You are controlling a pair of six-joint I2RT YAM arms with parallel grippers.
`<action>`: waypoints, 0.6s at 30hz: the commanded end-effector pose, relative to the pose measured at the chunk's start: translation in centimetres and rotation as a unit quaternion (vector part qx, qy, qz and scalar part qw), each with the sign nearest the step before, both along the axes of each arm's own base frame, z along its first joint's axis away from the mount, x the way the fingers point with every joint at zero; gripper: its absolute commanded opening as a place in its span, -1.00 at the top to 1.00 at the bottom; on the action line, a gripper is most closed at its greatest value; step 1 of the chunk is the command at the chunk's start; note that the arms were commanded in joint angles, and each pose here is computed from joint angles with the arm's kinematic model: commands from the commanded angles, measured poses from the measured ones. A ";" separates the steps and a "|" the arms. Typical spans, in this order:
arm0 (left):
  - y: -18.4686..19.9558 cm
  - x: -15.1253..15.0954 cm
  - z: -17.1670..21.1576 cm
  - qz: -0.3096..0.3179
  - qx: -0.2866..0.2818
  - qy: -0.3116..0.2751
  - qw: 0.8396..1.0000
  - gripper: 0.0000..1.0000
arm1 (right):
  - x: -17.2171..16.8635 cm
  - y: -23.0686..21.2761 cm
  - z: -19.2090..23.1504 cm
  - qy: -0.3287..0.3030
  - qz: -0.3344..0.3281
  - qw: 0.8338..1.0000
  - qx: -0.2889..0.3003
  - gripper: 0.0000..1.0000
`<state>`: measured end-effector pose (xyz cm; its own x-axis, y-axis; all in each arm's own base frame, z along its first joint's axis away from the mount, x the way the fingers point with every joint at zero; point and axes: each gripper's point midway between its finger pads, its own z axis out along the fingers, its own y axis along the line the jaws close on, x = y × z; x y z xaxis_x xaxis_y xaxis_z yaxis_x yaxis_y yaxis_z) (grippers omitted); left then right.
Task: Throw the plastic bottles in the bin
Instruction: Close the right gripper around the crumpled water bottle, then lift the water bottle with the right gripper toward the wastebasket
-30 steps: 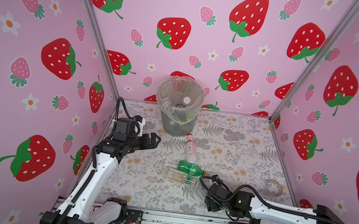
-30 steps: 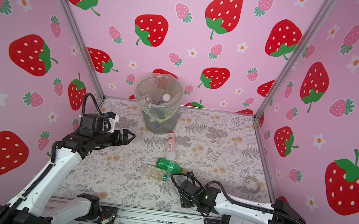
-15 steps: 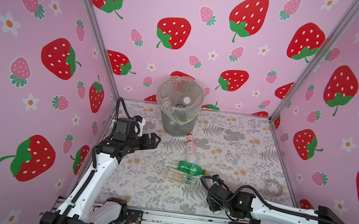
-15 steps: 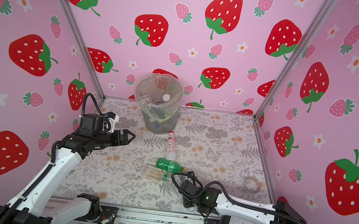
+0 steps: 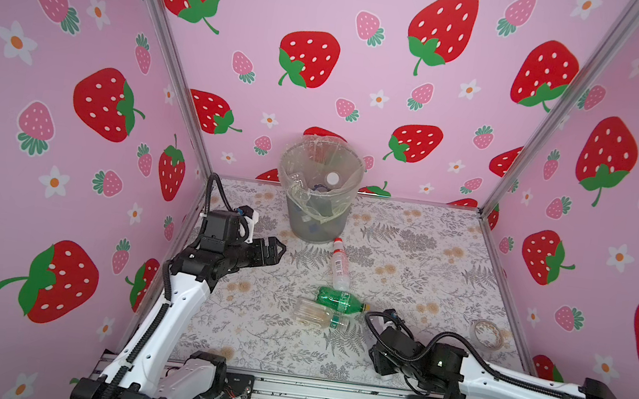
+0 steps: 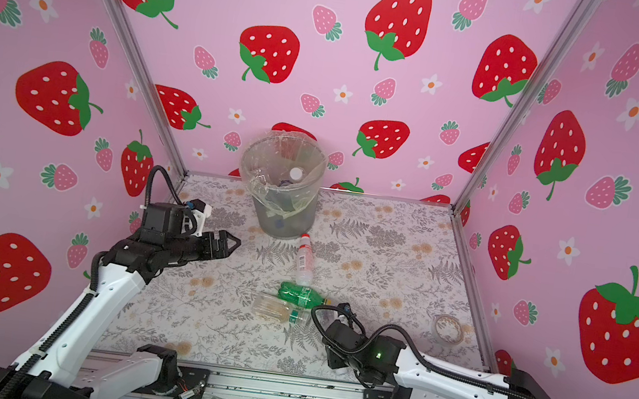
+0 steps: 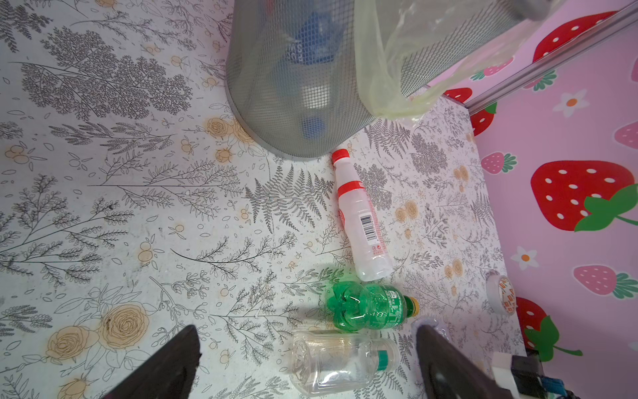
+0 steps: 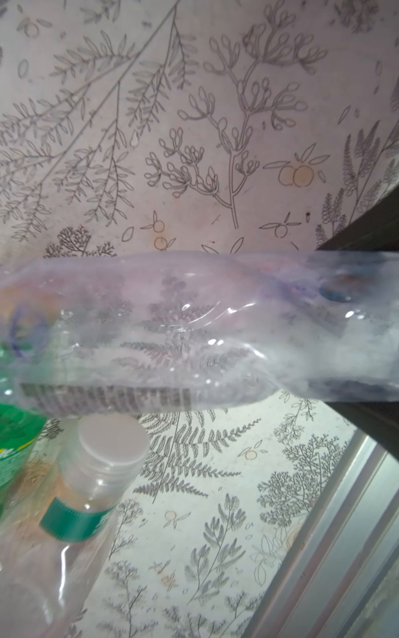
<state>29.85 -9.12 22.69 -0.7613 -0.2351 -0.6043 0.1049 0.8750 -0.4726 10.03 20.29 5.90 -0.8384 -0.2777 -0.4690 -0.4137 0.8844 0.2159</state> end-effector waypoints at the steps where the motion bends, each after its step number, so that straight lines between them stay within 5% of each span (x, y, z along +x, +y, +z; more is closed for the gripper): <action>1: 0.1 -0.1 0.1 -0.002 0.001 -0.008 1.000 -0.98 | 0.5 -0.6 2.0 -0.015 -0.032 0.999 0.017 -0.06; 18: -0.2 0.1 -0.1 -0.003 -0.009 0.000 1.000 -0.98 | 5.0 3.3 9.1 -0.106 -0.049 0.993 0.028 -0.06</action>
<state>29.85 -9.20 22.68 -0.7629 -0.2376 -0.6012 0.1050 0.8721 -0.4779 13.70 23.16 13.98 -0.7717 -0.1682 -0.6133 -0.3721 0.9015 0.2210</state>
